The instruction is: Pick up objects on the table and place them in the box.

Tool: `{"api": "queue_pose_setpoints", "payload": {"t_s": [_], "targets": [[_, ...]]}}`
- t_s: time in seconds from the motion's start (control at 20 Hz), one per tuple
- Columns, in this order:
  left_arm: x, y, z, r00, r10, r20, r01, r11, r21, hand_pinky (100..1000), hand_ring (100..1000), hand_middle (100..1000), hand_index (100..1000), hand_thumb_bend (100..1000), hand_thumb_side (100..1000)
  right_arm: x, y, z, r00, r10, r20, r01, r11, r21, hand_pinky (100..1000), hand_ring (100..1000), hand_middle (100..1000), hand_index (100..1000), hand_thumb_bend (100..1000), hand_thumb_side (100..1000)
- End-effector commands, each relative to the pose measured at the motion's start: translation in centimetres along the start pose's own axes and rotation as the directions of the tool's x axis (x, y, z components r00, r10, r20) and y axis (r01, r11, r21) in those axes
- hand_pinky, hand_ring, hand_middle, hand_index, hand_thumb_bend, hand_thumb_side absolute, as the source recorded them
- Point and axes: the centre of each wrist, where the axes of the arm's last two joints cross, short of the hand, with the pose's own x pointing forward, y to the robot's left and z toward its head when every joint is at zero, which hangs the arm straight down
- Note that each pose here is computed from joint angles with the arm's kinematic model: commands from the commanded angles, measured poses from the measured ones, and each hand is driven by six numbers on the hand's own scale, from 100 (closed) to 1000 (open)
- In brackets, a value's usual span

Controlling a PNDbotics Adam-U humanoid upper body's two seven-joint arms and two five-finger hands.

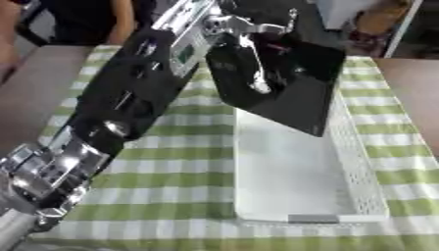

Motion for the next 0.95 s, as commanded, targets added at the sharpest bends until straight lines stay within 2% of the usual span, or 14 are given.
{"api": "queue_pose_setpoints", "payload": {"t_s": [0.05,0.15,0.35,0.45,0.6,0.95], "targets": [[-0.1,0.5,0.0,0.999,-0.049,0.016,0.049,0.999,-0.013,378,427,460,533,809,489,0.5,-0.3,-0.6,1.000,0.005,0.028,-0.005,1.000,-0.004,844,864,791,929,293,652],[-0.1,0.2,-0.2,0.998,-0.060,0.033,0.060,0.998,-0.020,495,528,557,630,1000,578,0.5,-0.3,-0.6,1.000,0.004,0.027,-0.004,1.000,-0.005,845,864,791,929,292,652],[0.1,-0.4,-0.6,0.996,-0.052,0.075,0.053,0.999,-0.010,629,669,679,729,1000,747,0.6,-0.3,-0.6,1.000,0.002,0.030,-0.002,1.000,-0.004,845,864,791,929,292,652],[0.0,-0.6,-0.6,0.995,-0.050,0.085,0.051,0.999,-0.009,679,715,721,763,1000,803,0.6,-0.3,-0.6,1.000,0.002,0.029,-0.002,1.000,-0.005,845,864,791,929,292,652],[0.0,-0.8,-0.7,0.995,-0.042,0.091,0.042,0.999,-0.007,712,748,754,789,1000,833,0.6,-0.3,-0.6,1.000,0.002,0.028,-0.002,1.000,-0.005,845,864,791,929,292,652],[0.0,-0.7,-0.6,0.994,-0.031,0.100,0.029,0.999,0.018,740,756,761,788,1000,860,0.6,-0.3,-0.6,1.000,0.001,0.029,0.000,1.000,-0.004,845,865,791,930,290,652]]}}
